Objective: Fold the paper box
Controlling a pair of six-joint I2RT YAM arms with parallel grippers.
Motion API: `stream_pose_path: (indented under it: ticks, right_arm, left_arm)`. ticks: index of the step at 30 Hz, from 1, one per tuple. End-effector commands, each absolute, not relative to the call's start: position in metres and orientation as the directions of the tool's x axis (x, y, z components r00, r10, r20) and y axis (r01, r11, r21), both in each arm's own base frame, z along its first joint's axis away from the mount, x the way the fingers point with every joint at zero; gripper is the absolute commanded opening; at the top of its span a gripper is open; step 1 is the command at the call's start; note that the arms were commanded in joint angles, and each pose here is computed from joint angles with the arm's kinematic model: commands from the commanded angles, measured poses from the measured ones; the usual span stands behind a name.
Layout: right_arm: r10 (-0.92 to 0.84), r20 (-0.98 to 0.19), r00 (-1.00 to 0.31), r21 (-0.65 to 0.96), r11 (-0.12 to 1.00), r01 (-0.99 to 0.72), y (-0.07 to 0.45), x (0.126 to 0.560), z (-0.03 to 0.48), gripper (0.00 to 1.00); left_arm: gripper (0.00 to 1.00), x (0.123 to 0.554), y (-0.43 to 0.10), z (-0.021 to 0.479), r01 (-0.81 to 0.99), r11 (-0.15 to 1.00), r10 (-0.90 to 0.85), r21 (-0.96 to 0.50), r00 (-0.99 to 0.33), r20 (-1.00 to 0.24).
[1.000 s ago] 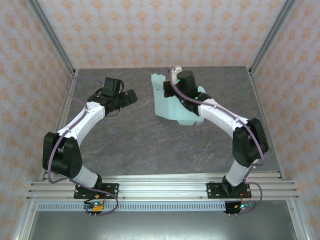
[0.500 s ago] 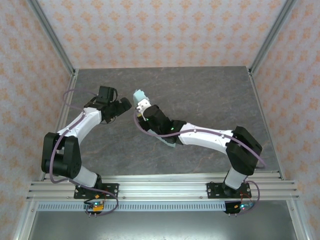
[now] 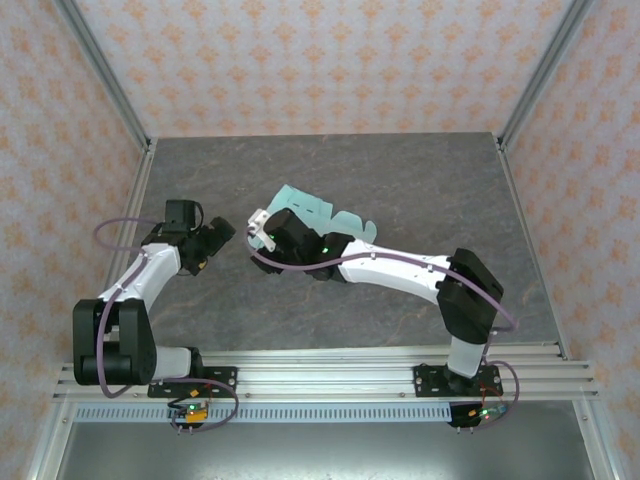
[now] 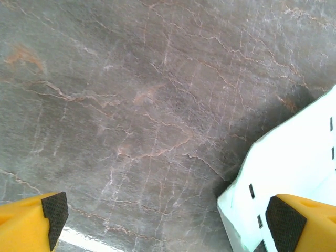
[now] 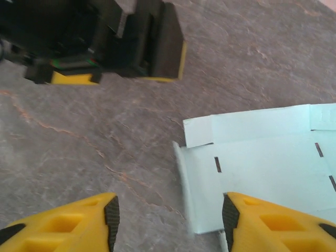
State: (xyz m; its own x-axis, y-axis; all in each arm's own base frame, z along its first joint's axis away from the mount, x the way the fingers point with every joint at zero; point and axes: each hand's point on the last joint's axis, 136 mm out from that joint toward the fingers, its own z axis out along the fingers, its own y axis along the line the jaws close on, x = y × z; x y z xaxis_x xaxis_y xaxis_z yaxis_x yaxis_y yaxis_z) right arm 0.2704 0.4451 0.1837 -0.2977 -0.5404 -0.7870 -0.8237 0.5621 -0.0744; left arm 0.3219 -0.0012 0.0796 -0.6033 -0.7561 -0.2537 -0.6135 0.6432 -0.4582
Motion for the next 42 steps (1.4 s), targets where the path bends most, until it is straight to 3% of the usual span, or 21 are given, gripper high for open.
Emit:
stream_pose_path:
  ticks: [1, 6, 13, 18, 25, 28, 35, 42]
  right_arm:
    - [-0.511, -0.794, -0.329, -0.058, 0.603, -0.796, 0.441, 0.273, 0.198, 0.61]
    - [-0.402, -0.820, -0.406, -0.078, 0.783, -0.618, 0.395, 0.323, 0.216, 0.78]
    - [-0.349, -0.728, -0.590, -0.077, 0.897, -0.435, 0.303, 0.412, 0.178, 0.78]
    - [-0.338, -0.655, -0.676, 0.028, 0.883, -0.469, 0.280, 0.452, 0.148, 0.82]
    - [-0.450, -0.579, -0.680, 0.167, 0.750, -0.640, 0.321, 0.467, 0.118, 0.83]
    - [-0.445, -0.557, -0.701, 0.167, 0.767, -0.620, 0.331, 0.486, 0.105, 0.82]
    - [-0.522, -0.485, -0.701, 0.068, 0.777, -0.626, 0.336, 0.504, 0.073, 0.69]
    - [-0.462, -0.530, -0.711, 0.000, 0.839, -0.544, 0.324, 0.514, 0.090, 0.33]
  left_arm:
    - [1.00, 0.322, -0.010, 0.080, -0.589, 0.664, -0.726, -0.461, -0.654, -0.211]
    - [0.98, 0.333, -0.035, 0.067, -0.561, 0.604, -0.739, -0.566, -0.659, -0.136]
    - [0.97, 0.337, -0.085, 0.070, -0.456, 0.680, -0.654, -0.574, -0.731, -0.195]
    - [0.97, 0.335, -0.100, 0.065, -0.479, 0.685, -0.670, -0.550, -0.711, -0.216]
    - [0.97, 0.339, -0.117, 0.054, -0.502, 0.667, -0.690, -0.551, -0.695, -0.201]
    - [0.97, 0.342, -0.122, 0.054, -0.497, 0.677, -0.679, -0.543, -0.706, -0.201]
    - [0.97, 0.342, -0.118, 0.058, -0.499, 0.699, -0.668, -0.513, -0.712, -0.218]
    - [0.97, 0.344, -0.118, 0.061, -0.488, 0.719, -0.649, -0.494, -0.726, -0.227]
